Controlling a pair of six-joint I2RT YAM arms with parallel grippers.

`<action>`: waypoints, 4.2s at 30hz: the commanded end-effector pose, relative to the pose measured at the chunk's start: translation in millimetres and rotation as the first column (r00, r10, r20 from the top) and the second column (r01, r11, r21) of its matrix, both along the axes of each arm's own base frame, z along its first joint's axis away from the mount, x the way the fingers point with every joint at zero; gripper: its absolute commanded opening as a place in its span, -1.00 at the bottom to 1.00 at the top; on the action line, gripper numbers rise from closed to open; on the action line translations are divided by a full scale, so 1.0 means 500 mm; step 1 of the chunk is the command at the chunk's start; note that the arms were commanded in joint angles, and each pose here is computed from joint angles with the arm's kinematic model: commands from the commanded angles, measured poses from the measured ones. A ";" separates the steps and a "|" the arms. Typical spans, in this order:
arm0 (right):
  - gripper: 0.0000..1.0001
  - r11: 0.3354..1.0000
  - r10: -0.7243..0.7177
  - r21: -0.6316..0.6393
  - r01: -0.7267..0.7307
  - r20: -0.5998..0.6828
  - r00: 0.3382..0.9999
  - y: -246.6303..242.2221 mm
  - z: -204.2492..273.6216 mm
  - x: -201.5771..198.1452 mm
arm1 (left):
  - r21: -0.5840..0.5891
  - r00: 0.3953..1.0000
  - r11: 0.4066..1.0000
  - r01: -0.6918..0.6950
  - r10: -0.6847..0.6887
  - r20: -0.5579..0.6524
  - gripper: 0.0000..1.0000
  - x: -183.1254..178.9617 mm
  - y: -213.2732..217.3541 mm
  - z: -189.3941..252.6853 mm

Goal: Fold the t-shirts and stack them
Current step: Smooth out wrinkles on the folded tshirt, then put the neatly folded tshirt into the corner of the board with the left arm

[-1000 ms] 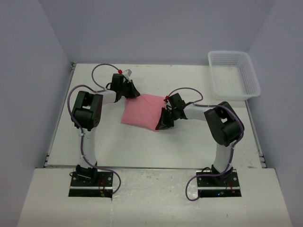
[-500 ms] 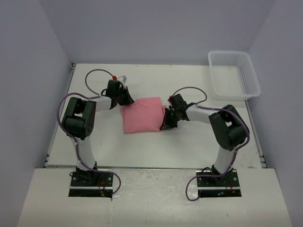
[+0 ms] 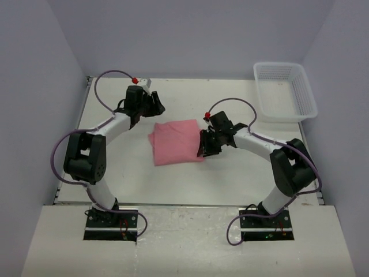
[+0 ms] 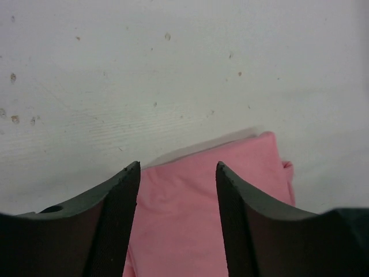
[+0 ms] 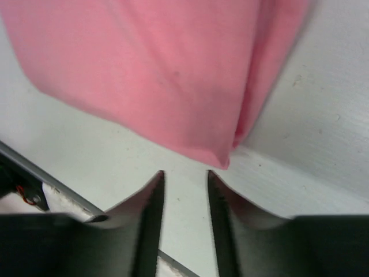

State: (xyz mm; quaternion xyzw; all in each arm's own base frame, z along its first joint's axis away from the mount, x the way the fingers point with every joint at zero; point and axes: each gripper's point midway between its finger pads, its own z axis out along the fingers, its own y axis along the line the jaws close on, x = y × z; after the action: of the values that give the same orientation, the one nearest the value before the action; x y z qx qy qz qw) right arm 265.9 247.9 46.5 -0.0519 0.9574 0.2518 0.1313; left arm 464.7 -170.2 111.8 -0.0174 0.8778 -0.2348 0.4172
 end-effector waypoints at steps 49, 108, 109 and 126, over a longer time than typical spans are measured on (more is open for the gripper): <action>-0.14 0.989 0.146 0.007 -0.147 0.099 0.984 0.100 0.090 0.086 | 0.010 0.940 0.991 -0.136 0.132 -0.315 0.50 -0.283 0.101 -0.101; -1.00 0.962 0.165 0.209 -0.176 0.069 0.984 0.133 0.124 0.093 | 0.024 0.922 0.993 -0.119 0.119 -0.369 0.54 -0.291 0.077 -0.145; -1.00 0.951 0.179 0.243 -0.193 0.081 0.981 0.154 0.143 0.100 | 0.028 0.921 0.992 -0.119 0.121 -0.369 0.54 -0.291 0.078 -0.146; -1.00 0.965 0.186 0.203 -0.164 -0.092 0.978 0.218 0.009 0.105 | 0.070 0.918 0.988 -0.141 0.157 -0.364 0.59 -0.292 0.097 -0.148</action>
State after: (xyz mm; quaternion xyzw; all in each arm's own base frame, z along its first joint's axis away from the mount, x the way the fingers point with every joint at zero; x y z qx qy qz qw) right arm 314.9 364.7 54.7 -0.1226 0.9156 0.3791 0.0538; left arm 311.8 -126.2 32.7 -0.1117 0.9451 -0.1879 0.2429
